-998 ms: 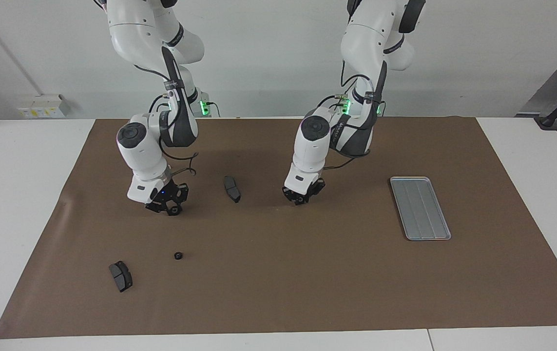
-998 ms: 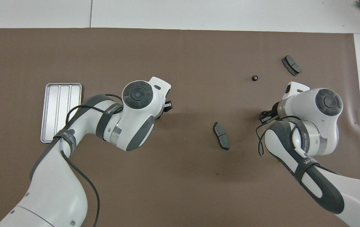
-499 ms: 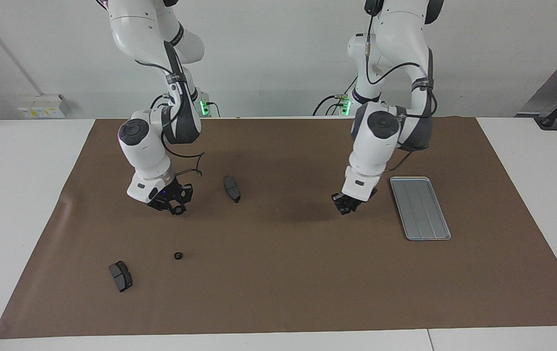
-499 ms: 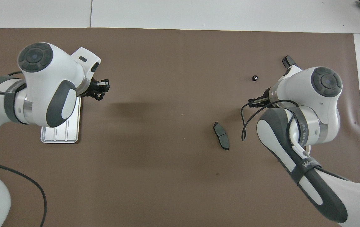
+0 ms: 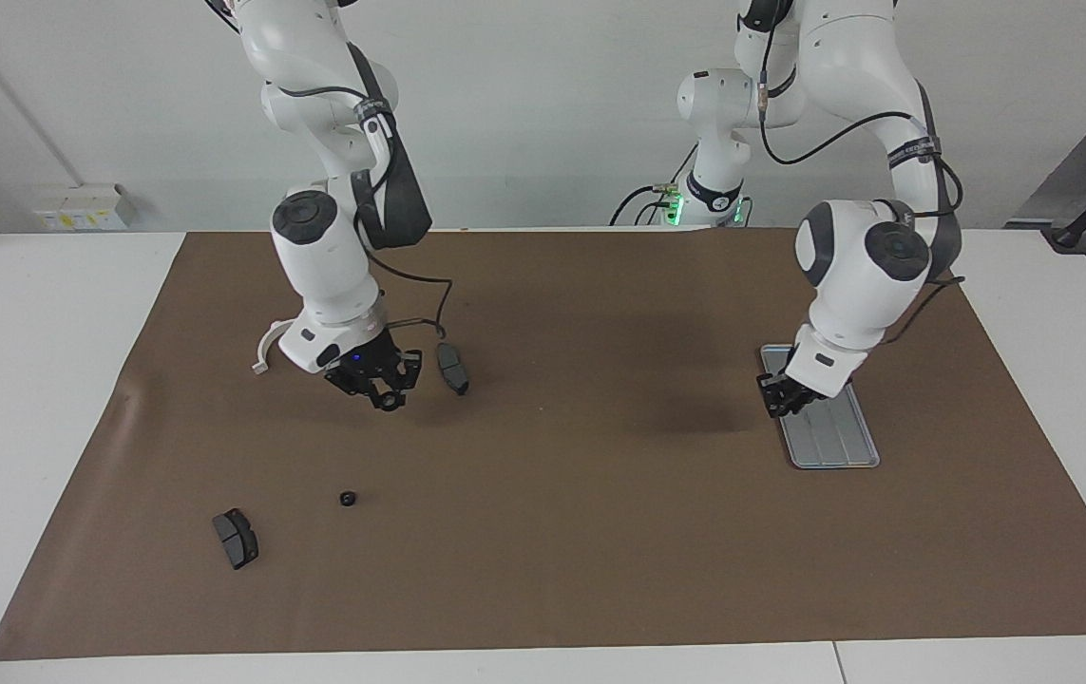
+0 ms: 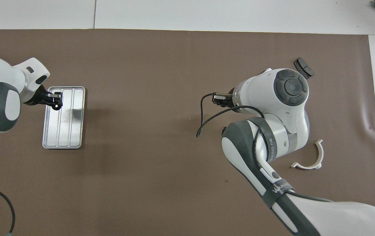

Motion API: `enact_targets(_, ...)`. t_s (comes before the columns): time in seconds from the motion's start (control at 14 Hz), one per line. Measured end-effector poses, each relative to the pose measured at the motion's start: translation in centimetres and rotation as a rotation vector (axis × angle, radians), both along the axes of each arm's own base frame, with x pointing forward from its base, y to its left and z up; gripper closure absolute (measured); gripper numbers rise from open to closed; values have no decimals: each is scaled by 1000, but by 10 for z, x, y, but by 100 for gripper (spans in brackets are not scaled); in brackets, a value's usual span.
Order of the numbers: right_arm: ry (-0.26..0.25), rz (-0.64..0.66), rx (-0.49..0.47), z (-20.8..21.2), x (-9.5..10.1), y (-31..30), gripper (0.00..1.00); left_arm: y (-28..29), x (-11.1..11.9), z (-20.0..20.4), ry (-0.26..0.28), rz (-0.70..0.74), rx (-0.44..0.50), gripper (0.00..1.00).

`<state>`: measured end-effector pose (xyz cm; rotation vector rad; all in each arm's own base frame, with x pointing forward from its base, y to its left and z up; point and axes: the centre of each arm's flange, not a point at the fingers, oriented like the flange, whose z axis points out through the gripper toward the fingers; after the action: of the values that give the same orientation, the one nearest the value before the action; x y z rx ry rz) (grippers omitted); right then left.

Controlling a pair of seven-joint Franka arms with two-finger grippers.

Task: Pick bearing gear from pile to tray
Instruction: 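Place the bearing on the tray while the right gripper carries another, then reach the left gripper to the second bearing while the right gripper returns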

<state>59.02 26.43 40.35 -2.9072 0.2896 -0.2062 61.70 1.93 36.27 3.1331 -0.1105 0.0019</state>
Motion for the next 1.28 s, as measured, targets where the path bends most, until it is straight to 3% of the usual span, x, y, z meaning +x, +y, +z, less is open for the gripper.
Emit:
enact_targets(0.29, 3, -72, 42, -41, -19, 77, 65, -6, -23, -27, -36, -15, -1, 66)
enact_targets(0.57, 23, -66, 46, -95, -43, 137, 65, -12, -29, -27, -44, -24, -2, 66)
enact_targets(0.64, 28, -63, 42, -101, -44, 139, 65, -12, -29, -27, -46, -24, -2, 59)
enact_targets(1.0, 14, -52, 17, -103, -40, 134, 16, -20, -26, -22, -67, -35, -3, 3)
enact_targets(1.07, 2, -50, 1, -98, -35, 127, 4, -30, -23, -17, -78, -37, -4, 1)
enact_targets(1.28, -29, -64, -42, -60, 2, 61, 0, -90, -18, -1, -111, 12, -20, 5)
